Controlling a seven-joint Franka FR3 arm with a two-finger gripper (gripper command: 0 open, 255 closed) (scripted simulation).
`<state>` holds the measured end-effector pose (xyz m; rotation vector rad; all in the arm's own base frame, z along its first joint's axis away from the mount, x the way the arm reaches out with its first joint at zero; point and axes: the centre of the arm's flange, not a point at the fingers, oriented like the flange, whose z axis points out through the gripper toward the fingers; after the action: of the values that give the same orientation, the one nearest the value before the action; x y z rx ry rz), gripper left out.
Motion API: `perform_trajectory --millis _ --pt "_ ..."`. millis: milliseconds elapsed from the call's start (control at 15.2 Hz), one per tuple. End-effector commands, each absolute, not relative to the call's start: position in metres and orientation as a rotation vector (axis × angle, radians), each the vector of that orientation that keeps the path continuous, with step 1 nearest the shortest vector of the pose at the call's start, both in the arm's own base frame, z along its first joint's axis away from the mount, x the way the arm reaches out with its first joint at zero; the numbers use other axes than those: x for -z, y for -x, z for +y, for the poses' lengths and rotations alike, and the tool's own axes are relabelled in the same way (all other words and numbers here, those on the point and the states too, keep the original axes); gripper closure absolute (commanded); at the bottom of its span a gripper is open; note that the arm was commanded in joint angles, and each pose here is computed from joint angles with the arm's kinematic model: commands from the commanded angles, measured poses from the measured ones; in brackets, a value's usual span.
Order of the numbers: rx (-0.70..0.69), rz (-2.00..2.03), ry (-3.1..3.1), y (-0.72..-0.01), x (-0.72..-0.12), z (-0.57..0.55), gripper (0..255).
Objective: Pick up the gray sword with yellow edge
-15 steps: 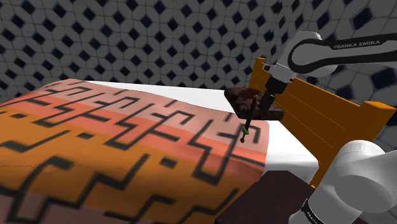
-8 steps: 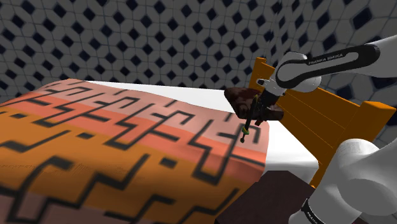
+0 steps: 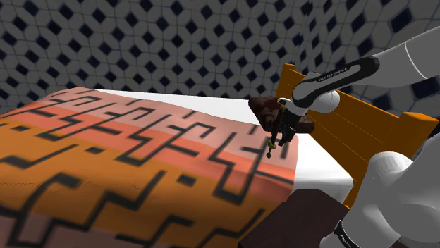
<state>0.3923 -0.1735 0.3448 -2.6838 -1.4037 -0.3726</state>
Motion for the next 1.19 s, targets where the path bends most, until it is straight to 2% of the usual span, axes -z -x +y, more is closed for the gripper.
perform_trajectory --millis 0,264,330,1122 --pt "0.373 -1.407 2.683 -0.393 -0.334 -0.175 0" --pt "0.373 -1.407 2.683 -0.393 -0.321 -0.175 0" --pt "0.373 -1.407 2.683 -0.392 -0.321 -0.175 255" --pt "0.373 -1.407 2.683 -0.393 -0.337 -0.175 255"
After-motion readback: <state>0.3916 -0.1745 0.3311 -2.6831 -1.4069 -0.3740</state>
